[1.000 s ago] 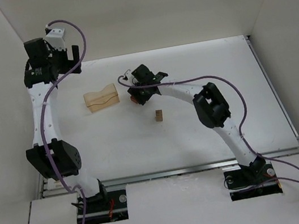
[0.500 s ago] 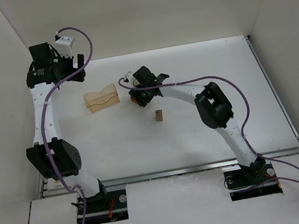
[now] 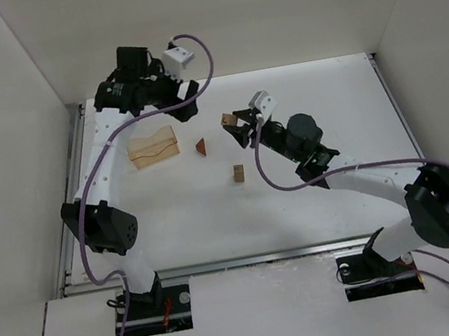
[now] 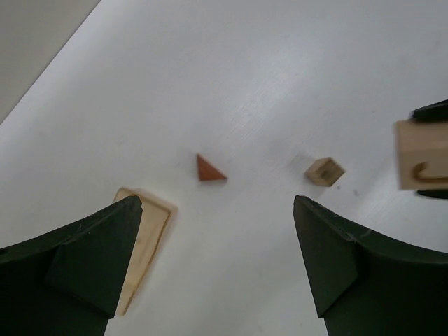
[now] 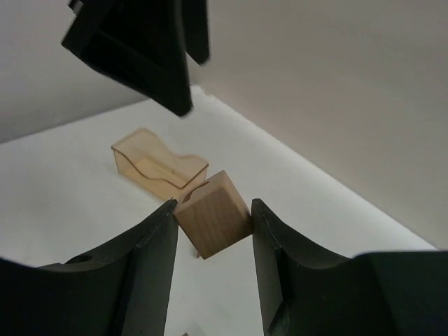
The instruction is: Build the wood block tower
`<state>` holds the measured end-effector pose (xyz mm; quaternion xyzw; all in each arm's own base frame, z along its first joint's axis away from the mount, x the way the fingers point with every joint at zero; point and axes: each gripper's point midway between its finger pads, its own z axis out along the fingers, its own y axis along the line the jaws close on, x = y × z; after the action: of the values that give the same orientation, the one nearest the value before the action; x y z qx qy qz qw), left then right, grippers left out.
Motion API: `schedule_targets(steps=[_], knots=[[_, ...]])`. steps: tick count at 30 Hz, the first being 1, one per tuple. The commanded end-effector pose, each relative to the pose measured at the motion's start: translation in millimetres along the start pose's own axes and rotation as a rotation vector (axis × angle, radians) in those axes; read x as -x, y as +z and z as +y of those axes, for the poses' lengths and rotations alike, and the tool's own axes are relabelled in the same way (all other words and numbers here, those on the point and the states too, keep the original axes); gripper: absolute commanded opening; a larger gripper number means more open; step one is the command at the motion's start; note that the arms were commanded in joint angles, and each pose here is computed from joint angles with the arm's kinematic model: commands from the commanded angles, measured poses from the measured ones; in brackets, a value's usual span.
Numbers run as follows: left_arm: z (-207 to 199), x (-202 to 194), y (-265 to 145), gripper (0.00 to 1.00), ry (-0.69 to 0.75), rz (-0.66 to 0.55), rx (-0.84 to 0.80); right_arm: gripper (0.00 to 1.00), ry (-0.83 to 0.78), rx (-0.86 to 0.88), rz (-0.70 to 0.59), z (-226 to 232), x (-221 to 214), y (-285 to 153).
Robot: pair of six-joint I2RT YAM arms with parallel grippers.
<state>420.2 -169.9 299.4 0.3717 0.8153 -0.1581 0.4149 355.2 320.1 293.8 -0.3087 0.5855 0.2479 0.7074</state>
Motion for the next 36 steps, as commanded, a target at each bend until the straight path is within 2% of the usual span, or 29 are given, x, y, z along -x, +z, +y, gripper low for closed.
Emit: schedule_targets(steps=[1, 3, 6, 10, 14, 20, 25, 28, 30, 31, 32, 36], knots=[[-61.9, 37.5, -5.0, 0.88, 0.048, -0.067, -0.147, 0.0, -0.049, 0.019, -0.261, 3.8, 52.6, -13.0], [-90.9, 44.1, -3.0, 0.89, 0.07, -0.073, -0.215, 0.0, -0.074, 0.013, -0.276, 3.4, 56.2, -21.0], [-110.4, 48.1, -3.7, 0.91, 0.041, -0.083, -0.282, 0.0, -0.081, 0.004, -0.27, 1.6, 58.8, -26.3], [-120.6, 47.7, -5.9, 0.91, 0.014, -0.081, -0.312, 0.0, -0.099, -0.006, -0.257, -0.3, 61.9, -34.1], [-131.3, 35.3, 4.7, 0.91, -0.01, -0.027, -0.324, 0.0, -0.115, 0.014, -0.241, 5.7, 55.7, -34.3], [-143.7, 44.9, 1.0, 0.91, -0.016, -0.053, -0.38, 0.0, -0.142, 0.033, -0.205, 7.5, 51.1, -31.6], [-168.2, 36.3, -9.3, 0.88, 0.023, -0.048, -0.537, 0.0, -0.198, 0.032, -0.21, 10.6, 55.2, -33.1], [-148.7, 27.5, -20.7, 0.88, -0.009, -0.069, -0.592, 0.0, -0.211, 0.06, -0.218, 14.9, 63.8, -37.2], [-142.0, 31.7, -32.4, 0.91, -0.035, -0.132, -0.694, 0.0, -0.215, 0.089, -0.235, 20.0, 71.1, -41.3], [-119.9, 29.3, -36.6, 0.94, -0.101, -0.147, -0.694, 0.0, -0.221, 0.106, -0.262, 23.0, 81.3, -46.1], [-119.9, 35.0, -46.2, 0.94, -0.126, -0.197, -0.768, 0.0, -0.22, 0.138, -0.246, 28.5, 78.1, -48.1], [-113.4, 35.6, -54.0, 0.95, -0.098, -0.257, -0.807, 0.0, -0.209, 0.296, -0.254, 52.4, 90.7, -56.4]])
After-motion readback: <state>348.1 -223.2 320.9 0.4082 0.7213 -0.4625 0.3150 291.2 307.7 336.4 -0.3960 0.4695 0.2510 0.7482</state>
